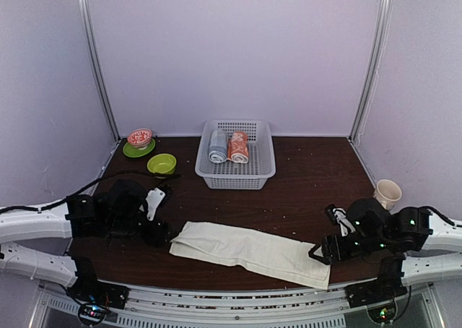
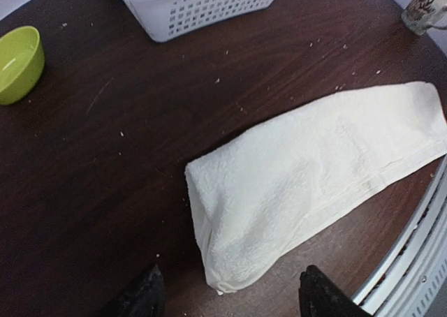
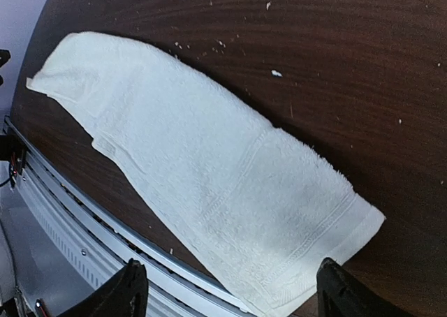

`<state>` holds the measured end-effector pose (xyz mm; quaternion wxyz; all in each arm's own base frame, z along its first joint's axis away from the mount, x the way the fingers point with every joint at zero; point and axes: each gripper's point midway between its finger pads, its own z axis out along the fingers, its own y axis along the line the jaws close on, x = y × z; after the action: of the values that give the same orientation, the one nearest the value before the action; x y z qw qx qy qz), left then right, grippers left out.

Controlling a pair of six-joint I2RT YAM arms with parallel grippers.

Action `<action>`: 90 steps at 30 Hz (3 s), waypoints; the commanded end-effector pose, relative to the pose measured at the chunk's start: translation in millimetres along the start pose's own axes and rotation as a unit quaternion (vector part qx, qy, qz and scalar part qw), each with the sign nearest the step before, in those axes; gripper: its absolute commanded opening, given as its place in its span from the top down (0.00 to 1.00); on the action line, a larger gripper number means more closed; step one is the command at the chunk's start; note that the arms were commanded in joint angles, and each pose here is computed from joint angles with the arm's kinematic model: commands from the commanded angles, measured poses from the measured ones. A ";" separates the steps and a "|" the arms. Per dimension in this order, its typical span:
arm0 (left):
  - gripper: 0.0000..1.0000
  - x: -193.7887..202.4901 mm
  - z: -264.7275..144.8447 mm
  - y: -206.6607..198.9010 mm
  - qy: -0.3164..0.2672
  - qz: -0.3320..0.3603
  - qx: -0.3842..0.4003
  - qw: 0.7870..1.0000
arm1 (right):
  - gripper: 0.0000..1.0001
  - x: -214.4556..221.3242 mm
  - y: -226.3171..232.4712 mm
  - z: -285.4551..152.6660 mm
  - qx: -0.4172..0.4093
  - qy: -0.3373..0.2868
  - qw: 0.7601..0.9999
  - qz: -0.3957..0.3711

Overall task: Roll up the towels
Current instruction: Fold the towel at the center of the board, then move the towel to the center of the board, then adjust the towel at the center of the board.

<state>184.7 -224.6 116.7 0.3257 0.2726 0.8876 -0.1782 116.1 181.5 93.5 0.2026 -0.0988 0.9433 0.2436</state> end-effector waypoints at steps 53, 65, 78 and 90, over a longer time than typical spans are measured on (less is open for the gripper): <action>0.53 -47.7 38.9 -0.7 -0.037 -0.126 -0.054 0.990 | 0.47 -108.2 -93.8 29.0 0.214 -0.072 0.966 0.123; 0.53 -24.8 23.1 19.2 -0.048 -0.212 -0.081 0.973 | 0.61 -86.3 -101.6 64.6 0.152 -0.051 0.966 0.202; 0.53 -13.3 20.6 27.2 -0.048 -0.225 -0.094 0.969 | 0.80 -76.6 -108.9 78.7 0.153 -0.037 0.964 0.213; 0.53 -12.6 15.0 32.5 -0.051 -0.221 -0.107 0.968 | 1.00 -86.7 -99.0 46.1 0.152 -0.055 0.967 0.196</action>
<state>217.7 -214.9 104.9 0.3387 0.0304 0.9254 -0.1674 240.0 133.6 31.6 0.2018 0.1412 0.9587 0.1426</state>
